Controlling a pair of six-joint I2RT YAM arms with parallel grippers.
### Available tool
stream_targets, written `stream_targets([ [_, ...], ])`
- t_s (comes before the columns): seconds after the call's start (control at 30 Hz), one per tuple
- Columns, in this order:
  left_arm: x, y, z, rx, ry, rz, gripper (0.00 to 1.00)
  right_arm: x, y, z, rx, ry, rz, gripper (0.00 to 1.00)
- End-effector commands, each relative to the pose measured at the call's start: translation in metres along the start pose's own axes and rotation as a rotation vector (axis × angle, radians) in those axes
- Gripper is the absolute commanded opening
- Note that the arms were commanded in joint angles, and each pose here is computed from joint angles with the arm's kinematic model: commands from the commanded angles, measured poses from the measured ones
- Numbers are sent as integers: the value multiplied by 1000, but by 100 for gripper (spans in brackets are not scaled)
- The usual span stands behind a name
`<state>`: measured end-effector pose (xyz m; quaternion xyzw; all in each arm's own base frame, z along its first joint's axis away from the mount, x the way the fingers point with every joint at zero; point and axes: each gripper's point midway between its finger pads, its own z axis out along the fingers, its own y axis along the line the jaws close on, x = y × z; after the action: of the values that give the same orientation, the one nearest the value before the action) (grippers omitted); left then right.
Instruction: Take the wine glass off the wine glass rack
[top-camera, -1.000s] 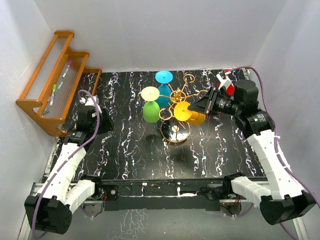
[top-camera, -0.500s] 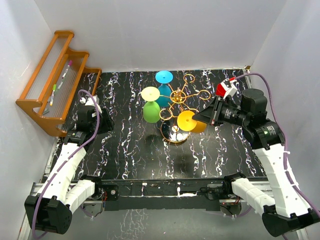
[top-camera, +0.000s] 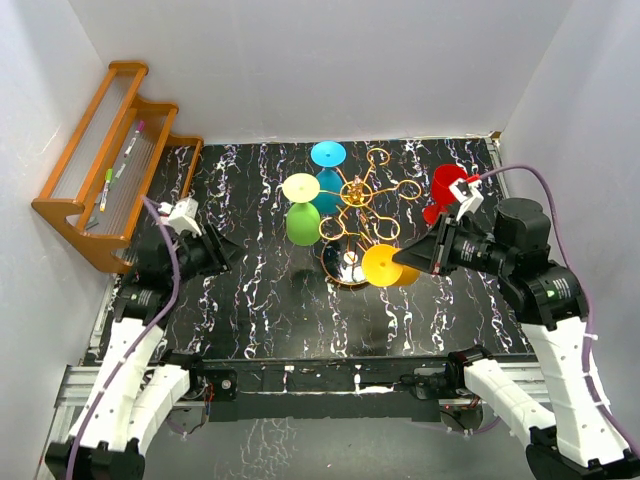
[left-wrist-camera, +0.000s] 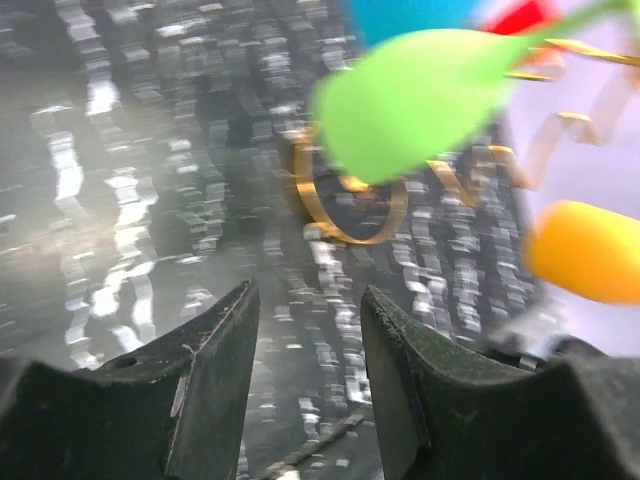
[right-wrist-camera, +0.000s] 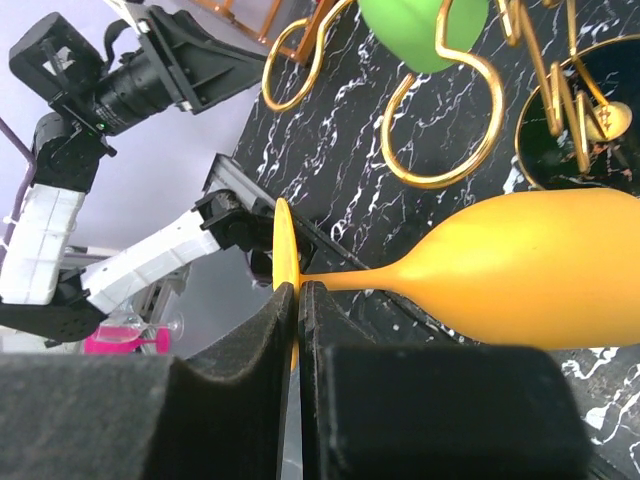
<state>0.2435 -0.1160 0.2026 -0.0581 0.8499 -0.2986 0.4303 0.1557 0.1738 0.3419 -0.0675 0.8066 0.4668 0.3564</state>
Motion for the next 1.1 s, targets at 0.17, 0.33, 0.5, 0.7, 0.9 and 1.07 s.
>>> stream_targets([
  [0.17, 6, -152, -107, 791, 96, -73, 47, 19, 33, -18, -150, 58, -39, 8],
  [0.33, 9, -176, -138, 909, 169, -34, 50, 17, 40, -17, -194, 74, -54, 8],
  [0.5, 17, -193, -160, 984, 258, 0, 57, 8, 49, -16, -228, 84, -70, 8],
  [0.7, 18, -202, -156, 991, 349, 6, 56, -5, 59, -14, -263, 90, -86, 8],
  [0.9, 6, -212, -142, 953, 396, 9, 51, -20, 67, -9, -288, 92, -88, 8],
  [1.07, 1, -217, -129, 942, 432, -3, 50, -27, 67, -3, -306, 94, -81, 8],
])
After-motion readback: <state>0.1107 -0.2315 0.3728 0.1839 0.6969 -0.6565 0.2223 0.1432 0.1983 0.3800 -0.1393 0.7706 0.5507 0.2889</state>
